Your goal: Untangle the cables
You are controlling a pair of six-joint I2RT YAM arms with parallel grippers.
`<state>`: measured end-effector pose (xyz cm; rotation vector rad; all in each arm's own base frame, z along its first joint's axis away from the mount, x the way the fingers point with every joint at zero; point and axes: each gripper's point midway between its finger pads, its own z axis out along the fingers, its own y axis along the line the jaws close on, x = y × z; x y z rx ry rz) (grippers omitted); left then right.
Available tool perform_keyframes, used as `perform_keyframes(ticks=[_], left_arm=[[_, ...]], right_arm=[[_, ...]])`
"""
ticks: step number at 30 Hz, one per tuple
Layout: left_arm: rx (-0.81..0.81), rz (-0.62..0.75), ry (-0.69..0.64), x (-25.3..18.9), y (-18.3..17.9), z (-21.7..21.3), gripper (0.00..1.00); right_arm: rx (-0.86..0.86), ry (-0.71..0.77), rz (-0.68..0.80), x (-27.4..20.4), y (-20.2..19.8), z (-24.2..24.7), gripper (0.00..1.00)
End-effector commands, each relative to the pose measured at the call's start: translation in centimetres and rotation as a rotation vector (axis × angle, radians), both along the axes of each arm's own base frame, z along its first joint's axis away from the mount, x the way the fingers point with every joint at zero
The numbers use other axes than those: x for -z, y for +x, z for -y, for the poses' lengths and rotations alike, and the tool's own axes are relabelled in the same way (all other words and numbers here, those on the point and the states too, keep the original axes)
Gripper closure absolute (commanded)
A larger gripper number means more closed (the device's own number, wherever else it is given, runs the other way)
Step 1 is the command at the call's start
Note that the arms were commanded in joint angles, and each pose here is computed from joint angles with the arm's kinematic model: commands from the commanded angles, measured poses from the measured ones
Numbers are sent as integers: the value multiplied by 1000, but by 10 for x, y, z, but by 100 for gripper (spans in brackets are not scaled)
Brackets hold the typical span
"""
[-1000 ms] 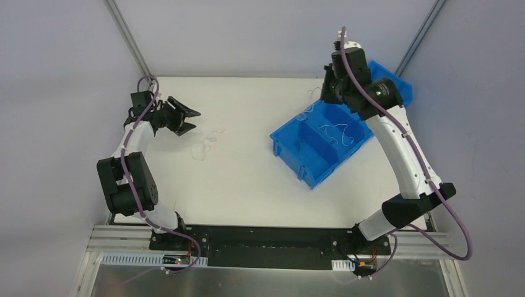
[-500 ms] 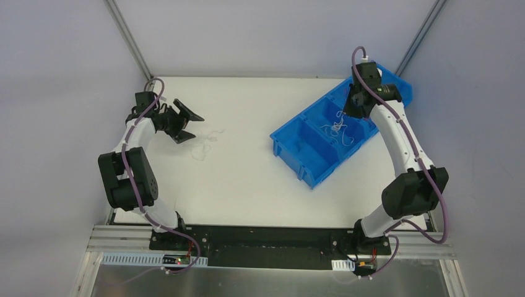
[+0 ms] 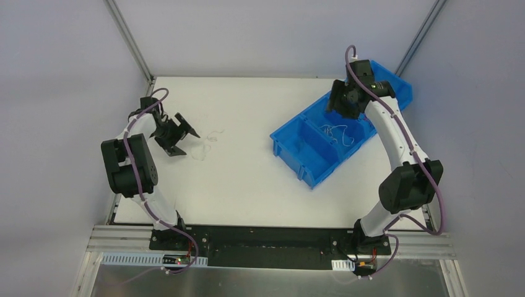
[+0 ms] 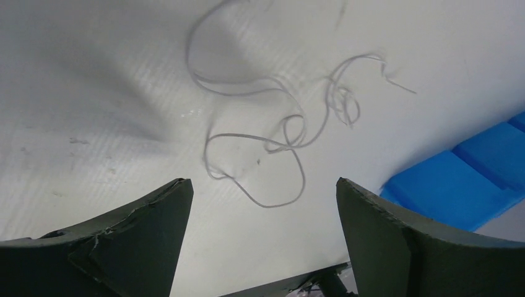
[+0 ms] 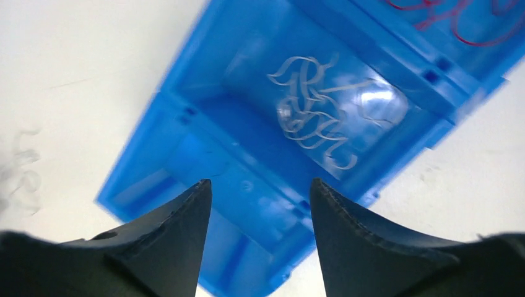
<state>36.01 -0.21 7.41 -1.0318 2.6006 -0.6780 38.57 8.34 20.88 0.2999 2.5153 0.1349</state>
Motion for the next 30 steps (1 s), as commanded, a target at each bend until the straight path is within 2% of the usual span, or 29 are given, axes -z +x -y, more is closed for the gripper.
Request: perform_keyframes(ticks=[1,5,8,10,14,20,25,30], left_arm=[[24,-60,117,15,1,-26,12],[38,-93,87,32,14,-24,15],[61,-114,48,43,20,-14,25],[99,-119,12,48,22,-1,36],[154,-129,-40,52,14,25,66],[174,-125,-91,52,-15,42,98],[205,-126,-133,51,-38,56,100],[201,-132,-191,49,-52,68,100]], right_arm=[[-163,166,82,-46,2,-62,38],[-304,264,44,-51,-12,-115,37],[-417,314,20,-48,-26,-158,37],[-483,346,-2,-43,-36,-185,37],[-614,390,-54,-30,-56,-235,37],[-733,400,-179,15,-76,-296,39],[-775,393,-217,43,-78,-340,41],[-831,449,-279,66,-90,-379,39]])
